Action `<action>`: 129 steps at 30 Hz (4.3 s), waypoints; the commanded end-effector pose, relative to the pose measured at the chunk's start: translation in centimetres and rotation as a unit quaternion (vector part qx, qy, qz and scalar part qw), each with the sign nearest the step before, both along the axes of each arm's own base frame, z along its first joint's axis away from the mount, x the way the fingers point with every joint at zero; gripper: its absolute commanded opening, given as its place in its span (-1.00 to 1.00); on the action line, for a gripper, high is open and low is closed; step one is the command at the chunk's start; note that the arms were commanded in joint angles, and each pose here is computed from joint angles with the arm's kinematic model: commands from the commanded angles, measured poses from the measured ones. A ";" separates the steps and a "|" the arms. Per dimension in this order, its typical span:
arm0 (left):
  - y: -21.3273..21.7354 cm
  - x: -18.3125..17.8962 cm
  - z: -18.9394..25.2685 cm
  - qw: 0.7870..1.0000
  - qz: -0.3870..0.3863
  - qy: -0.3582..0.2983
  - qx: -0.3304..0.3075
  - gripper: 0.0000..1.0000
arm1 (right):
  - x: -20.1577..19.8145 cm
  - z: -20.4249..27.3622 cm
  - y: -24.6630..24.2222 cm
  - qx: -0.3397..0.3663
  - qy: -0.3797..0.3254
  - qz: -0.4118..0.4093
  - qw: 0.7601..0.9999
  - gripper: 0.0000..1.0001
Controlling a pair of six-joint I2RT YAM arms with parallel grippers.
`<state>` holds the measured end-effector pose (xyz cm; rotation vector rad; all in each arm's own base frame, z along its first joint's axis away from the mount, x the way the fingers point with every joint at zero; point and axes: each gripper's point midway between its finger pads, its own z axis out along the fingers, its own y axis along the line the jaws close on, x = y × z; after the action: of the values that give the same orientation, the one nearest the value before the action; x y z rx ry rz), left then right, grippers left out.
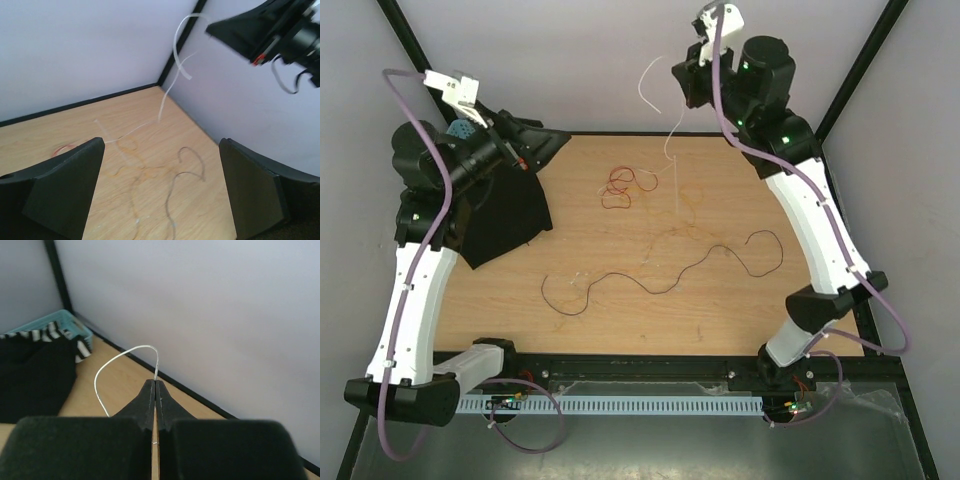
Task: Zip-tie the wires
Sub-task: Straighten the cable at the center of the board.
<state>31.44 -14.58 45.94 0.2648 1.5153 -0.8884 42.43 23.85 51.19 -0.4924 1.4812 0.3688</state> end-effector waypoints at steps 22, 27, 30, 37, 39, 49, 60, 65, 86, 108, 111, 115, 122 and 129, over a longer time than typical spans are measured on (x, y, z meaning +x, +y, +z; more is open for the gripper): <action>-15.3 -6.1 2.2 0.970 -0.240 -0.013 -0.027 0.11 | -15.8 0.1 1.4 0.084 0.031 0.231 0.969 -0.93; -16.2 -5.8 1.8 0.969 -0.245 -0.009 -0.023 -0.91 | -15.6 -0.4 0.7 0.077 0.025 0.211 0.974 -0.85; -15.8 -5.6 2.3 0.973 -0.227 -0.022 -0.023 -1.00 | -15.3 -1.3 0.2 0.074 0.029 0.192 0.978 -0.65; -13.6 -6.9 6.3 0.978 -0.193 -0.074 -0.022 -1.00 | -14.9 -6.1 -0.9 0.055 0.064 0.155 0.984 0.23; -12.6 -7.0 7.2 0.982 -0.169 -0.085 -0.014 -1.00 | -14.5 -7.6 -1.6 0.050 0.075 0.132 0.987 0.40; -8.4 -8.1 8.1 0.990 -0.083 -0.107 0.027 -1.00 | -11.4 -18.1 -1.6 0.014 0.170 0.072 0.983 0.98; -7.4 -9.6 9.1 0.989 -0.082 -0.120 0.023 -1.00 | -3.5 -29.6 1.1 0.066 0.327 -0.044 0.942 0.99; -7.0 -10.3 9.3 0.989 -0.086 -0.122 0.021 -1.00 | 0.0 -33.5 3.3 0.089 0.386 -0.071 0.915 0.99; -7.1 -11.6 9.3 0.987 -0.109 -0.119 0.016 -1.00 | 3.3 -44.1 7.2 0.147 0.501 -0.114 0.845 0.91; -6.2 -12.3 9.4 0.987 -0.097 -0.124 0.018 -1.00 | 7.5 -40.9 7.3 0.113 0.436 -0.123 0.884 0.27; -6.1 -12.3 9.4 0.987 -0.095 -0.125 0.020 -1.00 | 8.7 -40.8 6.9 0.094 0.428 -0.139 0.888 0.40; -6.0 -12.4 9.4 0.988 -0.092 -0.126 0.021 -1.00 | 9.9 -40.4 6.6 0.080 0.408 -0.151 0.897 0.48; -5.0 -13.2 9.9 0.988 -0.080 -0.130 0.021 -1.00 | 13.2 -35.5 5.7 0.087 0.346 -0.150 0.922 0.19; -4.0 -13.8 10.0 0.988 -0.063 -0.141 0.023 -1.00 | 15.3 -23.3 3.6 0.115 0.231 -0.132 0.957 -0.90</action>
<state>18.57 -19.76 54.25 0.5169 1.3307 -0.9110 56.69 29.66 17.67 0.0153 2.1090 0.4769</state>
